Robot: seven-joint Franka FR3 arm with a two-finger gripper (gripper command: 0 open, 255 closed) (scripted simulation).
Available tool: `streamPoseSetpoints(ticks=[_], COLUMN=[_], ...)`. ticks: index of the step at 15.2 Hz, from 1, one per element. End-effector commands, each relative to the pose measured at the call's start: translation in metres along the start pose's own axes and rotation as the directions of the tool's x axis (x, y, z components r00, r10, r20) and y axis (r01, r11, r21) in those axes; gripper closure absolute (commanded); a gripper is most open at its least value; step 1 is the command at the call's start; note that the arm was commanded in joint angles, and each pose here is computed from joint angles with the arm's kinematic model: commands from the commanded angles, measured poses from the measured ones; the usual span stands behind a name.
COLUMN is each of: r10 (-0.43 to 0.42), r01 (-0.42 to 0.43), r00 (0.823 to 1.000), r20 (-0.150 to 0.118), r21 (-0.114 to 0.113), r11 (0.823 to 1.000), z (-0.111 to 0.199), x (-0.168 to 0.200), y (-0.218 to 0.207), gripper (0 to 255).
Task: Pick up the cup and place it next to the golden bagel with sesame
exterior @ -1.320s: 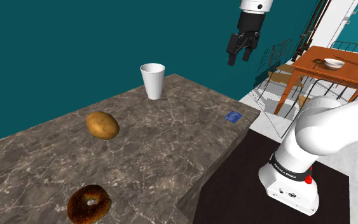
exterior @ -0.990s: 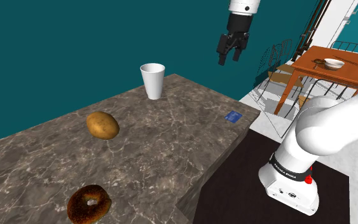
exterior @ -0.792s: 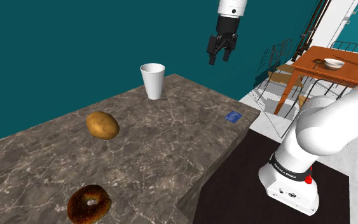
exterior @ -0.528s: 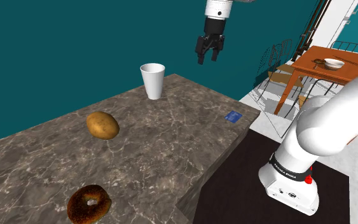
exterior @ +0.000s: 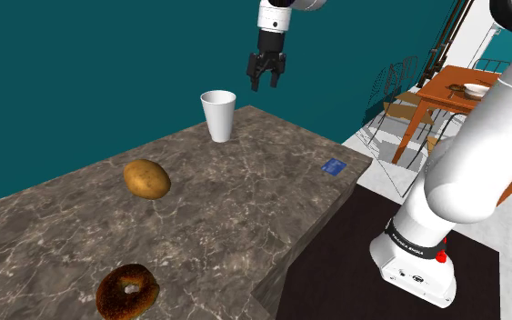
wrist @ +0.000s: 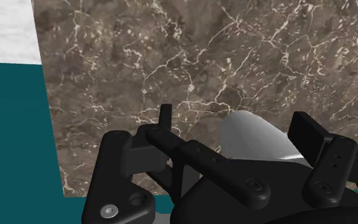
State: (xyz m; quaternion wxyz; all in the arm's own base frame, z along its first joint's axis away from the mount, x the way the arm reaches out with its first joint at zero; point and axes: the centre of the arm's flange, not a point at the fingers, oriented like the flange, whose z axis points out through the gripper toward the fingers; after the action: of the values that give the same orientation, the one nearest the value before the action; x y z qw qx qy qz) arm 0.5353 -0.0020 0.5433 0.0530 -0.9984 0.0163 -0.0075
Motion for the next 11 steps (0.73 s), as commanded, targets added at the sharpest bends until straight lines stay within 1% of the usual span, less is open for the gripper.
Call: streamPoseSetpoints(ticks=[1, 9, 11], r10=[-0.016, -0.08, -0.08], r01=[0.016, 0.079, 0.079], r00=[1.0, 0.997, 0.997], r20=[0.002, 0.01, 0.01], r21=[0.01, 0.05, 0.05], r11=[1.0, 0.996, 0.996], z=[0.009, 0.035, 0.045], x=[0.024, 0.123, 0.123], y=[-0.004, -0.026, -0.027], gripper=[0, 0, 0])
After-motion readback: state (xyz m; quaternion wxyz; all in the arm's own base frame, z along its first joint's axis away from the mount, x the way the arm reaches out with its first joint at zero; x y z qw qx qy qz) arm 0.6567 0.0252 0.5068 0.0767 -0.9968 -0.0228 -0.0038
